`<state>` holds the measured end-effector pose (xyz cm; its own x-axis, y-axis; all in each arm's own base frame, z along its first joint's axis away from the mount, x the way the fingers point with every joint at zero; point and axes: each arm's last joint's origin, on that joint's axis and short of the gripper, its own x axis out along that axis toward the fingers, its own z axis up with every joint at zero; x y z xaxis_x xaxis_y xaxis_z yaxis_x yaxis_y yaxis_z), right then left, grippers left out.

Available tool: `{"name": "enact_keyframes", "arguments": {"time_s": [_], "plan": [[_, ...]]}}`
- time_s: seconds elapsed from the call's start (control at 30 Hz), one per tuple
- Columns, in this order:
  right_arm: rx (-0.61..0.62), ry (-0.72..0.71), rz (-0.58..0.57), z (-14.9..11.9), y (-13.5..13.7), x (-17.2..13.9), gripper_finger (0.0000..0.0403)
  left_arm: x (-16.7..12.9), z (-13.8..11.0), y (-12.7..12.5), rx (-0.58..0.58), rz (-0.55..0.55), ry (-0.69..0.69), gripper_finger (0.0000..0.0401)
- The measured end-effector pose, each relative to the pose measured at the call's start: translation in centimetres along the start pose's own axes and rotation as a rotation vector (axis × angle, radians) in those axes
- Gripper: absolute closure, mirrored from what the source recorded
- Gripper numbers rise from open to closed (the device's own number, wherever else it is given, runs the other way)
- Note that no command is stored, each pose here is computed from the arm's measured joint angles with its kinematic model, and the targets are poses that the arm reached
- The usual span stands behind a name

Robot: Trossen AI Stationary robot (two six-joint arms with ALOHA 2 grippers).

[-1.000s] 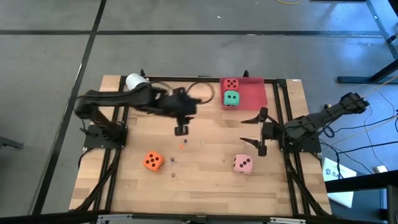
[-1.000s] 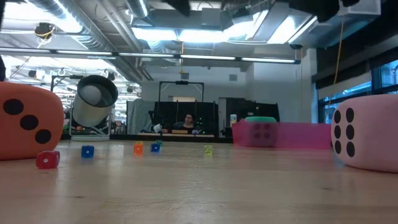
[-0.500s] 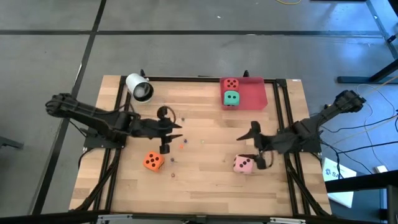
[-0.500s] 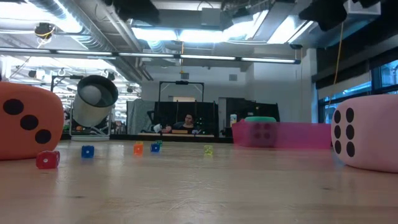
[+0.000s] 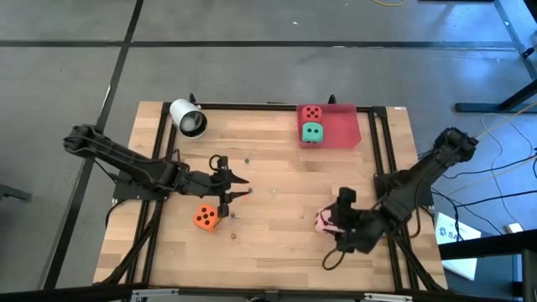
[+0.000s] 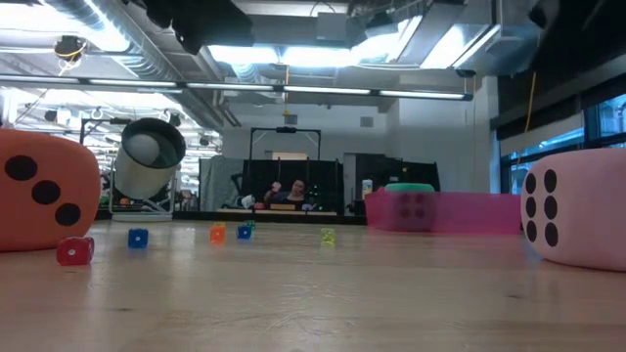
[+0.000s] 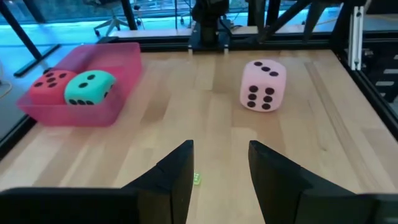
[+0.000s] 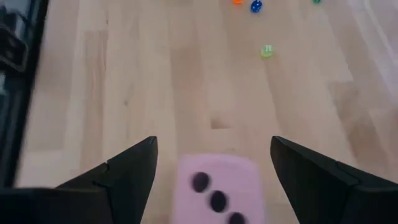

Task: Pick & Place Dice
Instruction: Put the large pink dice into the red bin

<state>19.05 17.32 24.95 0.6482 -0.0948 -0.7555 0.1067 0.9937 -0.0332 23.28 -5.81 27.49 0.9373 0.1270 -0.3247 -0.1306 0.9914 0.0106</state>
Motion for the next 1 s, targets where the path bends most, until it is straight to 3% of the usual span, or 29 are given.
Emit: {"name": "enact_keyframes", "arguments": {"time_s": [0.27,0.43,0.73,1.0], "plan": [[0.003,0.037,-0.143,-1.9,4.7,3.7,0.0092,0.6,-0.7,-1.2,0.016,-0.031,0.028,0.0258],[-0.001,0.062,-0.210,-2.6,6.2,4.0,0.0092,0.2,-0.6,-2.1,-0.008,-0.061,0.002,0.0258],[-0.001,0.116,-0.237,-3.8,7.4,4.1,0.0092,0.2,-1.2,-3.6,-0.014,-0.055,0.006,0.0258],[-0.019,0.142,-0.346,-5.2,7.4,5.7,0.0092,1.4,-2.2,-4.9,-0.013,-0.047,0.023,0.0258]]}}
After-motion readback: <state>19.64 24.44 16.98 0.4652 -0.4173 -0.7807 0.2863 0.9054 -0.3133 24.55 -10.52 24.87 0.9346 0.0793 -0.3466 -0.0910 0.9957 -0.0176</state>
